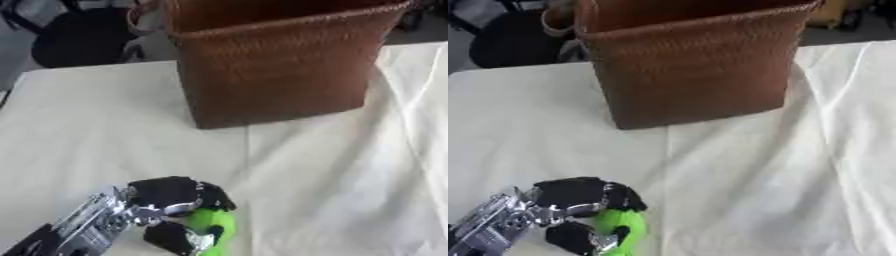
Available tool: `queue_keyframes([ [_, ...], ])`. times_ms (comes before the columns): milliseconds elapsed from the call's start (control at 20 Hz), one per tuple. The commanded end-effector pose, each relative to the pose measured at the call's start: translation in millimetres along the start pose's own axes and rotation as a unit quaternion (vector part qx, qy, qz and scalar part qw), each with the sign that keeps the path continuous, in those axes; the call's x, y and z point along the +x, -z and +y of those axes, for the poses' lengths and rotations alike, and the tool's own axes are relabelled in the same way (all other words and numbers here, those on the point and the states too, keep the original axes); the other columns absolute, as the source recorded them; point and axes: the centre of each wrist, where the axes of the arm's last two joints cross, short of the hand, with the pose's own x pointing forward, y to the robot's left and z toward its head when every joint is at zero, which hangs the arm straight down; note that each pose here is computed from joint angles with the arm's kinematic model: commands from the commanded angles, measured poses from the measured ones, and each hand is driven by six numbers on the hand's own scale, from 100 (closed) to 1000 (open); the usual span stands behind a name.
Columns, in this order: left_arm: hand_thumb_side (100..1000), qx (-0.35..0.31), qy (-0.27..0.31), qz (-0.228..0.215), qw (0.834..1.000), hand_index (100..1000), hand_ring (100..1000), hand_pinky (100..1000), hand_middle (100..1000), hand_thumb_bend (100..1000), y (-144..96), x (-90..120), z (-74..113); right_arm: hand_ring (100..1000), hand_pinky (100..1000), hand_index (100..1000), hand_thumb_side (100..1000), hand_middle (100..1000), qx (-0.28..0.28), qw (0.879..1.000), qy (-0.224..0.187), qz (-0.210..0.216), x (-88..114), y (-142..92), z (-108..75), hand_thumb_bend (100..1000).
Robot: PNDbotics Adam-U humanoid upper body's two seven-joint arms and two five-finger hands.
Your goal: Pick up objects on the table and place them in the box.
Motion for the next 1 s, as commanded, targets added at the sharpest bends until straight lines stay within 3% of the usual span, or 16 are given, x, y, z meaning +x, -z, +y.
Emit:
queue_keyframes([
  [50,783,-0.037,-0.001,-0.013,0.999,1000,751,629,901,100,0,0,-2.7,600,694,600,1000,704,-0.006,1.000,0.002,-0.016,2,7,-3.7,100],
  [250,803,-0.089,0.017,-0.035,0.995,1000,792,682,930,100,-3,-1,0.8,599,694,601,1000,702,-0.006,1.000,0.003,-0.017,2,7,-3.7,100],
  [400,855,-0.122,0.026,-0.049,0.991,1000,841,757,968,100,-6,-5,2.0,598,693,601,1000,701,-0.006,1.000,0.004,-0.018,2,7,-3.5,100],
  [450,857,-0.133,0.030,-0.053,0.989,1000,879,823,991,100,-6,-6,1.6,598,693,600,1000,700,-0.006,1.000,0.004,-0.018,2,7,-3.5,100],
  [800,831,-0.164,0.050,-0.063,0.983,1000,892,840,1000,100,-6,-16,-5.5,596,692,596,1000,699,-0.006,1.000,0.005,-0.017,3,8,-3.0,100],
  [850,871,-0.164,0.052,-0.061,0.983,1000,911,790,1000,100,-6,-17,-5.1,595,692,595,1000,697,-0.006,1.000,0.006,-0.016,3,8,-2.9,100],
  [1000,881,-0.161,0.063,-0.052,0.984,1000,925,793,1000,100,-10,-19,0.0,595,692,595,1000,697,-0.004,1.000,0.006,-0.015,3,7,-2.9,100],
])
